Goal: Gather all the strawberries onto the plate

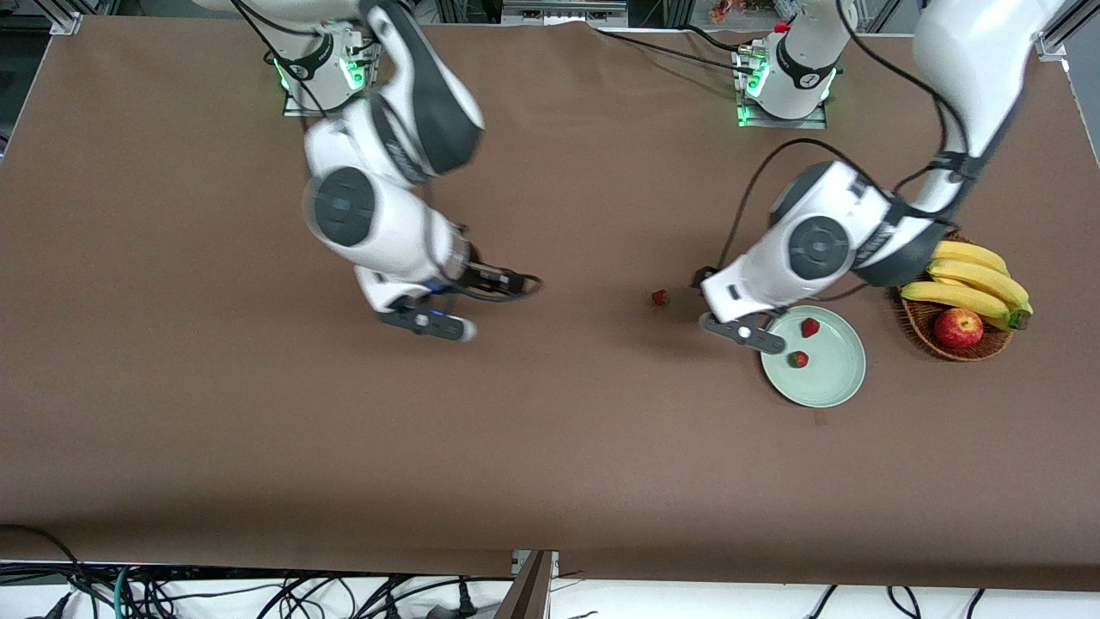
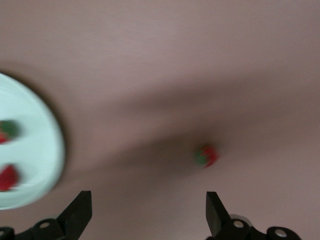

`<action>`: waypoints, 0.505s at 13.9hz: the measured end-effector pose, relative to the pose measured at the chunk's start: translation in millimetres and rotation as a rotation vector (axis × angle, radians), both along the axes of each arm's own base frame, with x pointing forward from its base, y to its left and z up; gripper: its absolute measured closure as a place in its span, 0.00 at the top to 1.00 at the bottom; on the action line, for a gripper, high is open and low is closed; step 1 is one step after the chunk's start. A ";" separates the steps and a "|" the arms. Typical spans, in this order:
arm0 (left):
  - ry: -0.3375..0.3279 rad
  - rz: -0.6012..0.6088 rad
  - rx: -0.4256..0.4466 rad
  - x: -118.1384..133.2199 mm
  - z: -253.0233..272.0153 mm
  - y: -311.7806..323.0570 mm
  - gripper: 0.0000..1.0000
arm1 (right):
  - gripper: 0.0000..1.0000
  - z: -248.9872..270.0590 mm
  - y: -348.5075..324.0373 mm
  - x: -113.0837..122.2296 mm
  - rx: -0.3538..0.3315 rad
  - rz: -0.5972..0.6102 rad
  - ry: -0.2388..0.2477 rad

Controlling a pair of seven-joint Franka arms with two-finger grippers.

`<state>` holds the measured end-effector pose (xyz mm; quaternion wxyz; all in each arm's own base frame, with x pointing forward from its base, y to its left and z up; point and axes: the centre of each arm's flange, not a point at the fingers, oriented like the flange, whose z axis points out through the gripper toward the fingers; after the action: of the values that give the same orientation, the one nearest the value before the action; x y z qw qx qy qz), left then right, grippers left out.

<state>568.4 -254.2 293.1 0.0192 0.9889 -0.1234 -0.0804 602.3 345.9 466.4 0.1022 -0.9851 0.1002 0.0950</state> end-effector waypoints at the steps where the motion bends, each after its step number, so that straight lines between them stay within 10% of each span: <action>1: -0.025 0.031 -0.021 -11.7 -15.1 -21.6 1.00 | 0.99 17.8 -30.9 -3.0 -0.008 0.029 0.000; 7: -0.108 0.038 0.005 -44.1 -85.7 -43.4 1.00 | 1.00 74.4 -167.6 -33.8 -0.114 0.116 0.009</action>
<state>524.3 -297.6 207.4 0.0115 0.9940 -0.1051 -0.0267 568.5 178.3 540.8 0.0400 -0.9930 0.0487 0.0995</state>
